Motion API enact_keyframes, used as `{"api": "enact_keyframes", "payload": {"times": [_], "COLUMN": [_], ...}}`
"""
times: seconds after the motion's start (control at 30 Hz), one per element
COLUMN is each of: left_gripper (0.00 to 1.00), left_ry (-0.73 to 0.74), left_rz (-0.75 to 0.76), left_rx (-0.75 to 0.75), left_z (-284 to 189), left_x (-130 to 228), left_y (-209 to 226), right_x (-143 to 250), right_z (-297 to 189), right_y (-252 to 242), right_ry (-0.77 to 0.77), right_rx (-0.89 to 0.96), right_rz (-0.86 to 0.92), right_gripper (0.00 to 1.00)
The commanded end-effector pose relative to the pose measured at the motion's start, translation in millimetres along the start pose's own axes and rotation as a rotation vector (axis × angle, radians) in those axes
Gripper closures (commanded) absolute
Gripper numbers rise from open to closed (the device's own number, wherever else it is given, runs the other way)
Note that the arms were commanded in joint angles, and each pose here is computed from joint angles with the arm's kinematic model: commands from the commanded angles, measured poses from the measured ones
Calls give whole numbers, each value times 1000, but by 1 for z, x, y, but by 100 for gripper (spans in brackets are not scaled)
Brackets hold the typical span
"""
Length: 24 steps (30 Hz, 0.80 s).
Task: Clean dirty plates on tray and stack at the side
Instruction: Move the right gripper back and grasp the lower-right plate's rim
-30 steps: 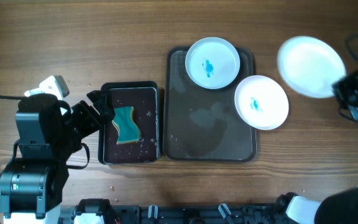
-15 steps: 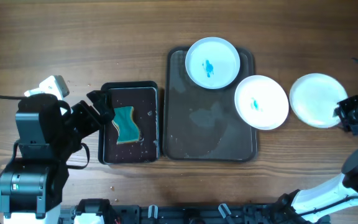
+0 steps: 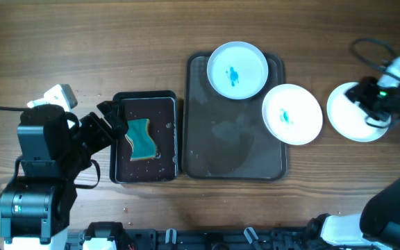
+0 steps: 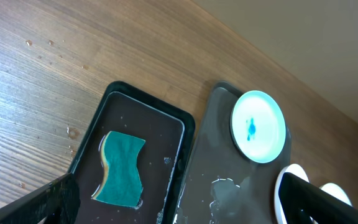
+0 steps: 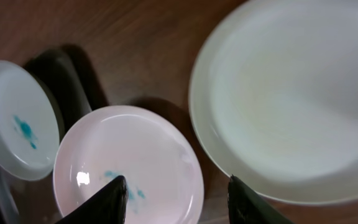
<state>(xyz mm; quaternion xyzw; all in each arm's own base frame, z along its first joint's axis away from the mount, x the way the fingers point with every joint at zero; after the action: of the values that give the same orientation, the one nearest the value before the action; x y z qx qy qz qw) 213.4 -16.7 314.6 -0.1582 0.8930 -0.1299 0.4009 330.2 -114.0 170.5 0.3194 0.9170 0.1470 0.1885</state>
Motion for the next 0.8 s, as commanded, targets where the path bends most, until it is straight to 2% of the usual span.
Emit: {"api": "enact_keyframes", "payload": {"times": [0.0,0.2,0.3,0.53,0.57,0.77], "left_gripper": [0,0,0,0,0,0], "left_ry": [-13,-13,-13,-13,-13,-13], "left_rz": [6,5,6,6,5,5], "left_rx": [25,25,25,25,25,25], "left_z": [-5,-5,-5,-5,-5,-5], "left_x": [-3,-3,-3,-3,-3,-3], "left_y": [-4,-4,-4,-4,-4,-4], "right_x": [11,23,20,27,29,45], "right_z": [34,92,110,132,133,144], "right_y": [12,31,19,7,6,1], "right_ry": [36,75,79,137,144,222], "right_rx": [84,88,177,199,201,174], "right_rz": [-189,-484,-489,-471,-469,-443], "right_gripper": [48,48,47,47,49,78]}}
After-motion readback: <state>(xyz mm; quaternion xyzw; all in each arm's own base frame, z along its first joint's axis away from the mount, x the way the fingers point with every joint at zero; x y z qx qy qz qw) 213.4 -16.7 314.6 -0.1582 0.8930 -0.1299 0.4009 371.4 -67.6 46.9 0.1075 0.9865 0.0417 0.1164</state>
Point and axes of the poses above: each gripper's point midway between its finger pads, its own z axis out along the fingers, its own y axis along the line the jaws close on, x = y × z, the point moved 5 cm from there along -z, back along the fingers, and after that the axes turned 9 degrees about z, right-handed, at the moved point
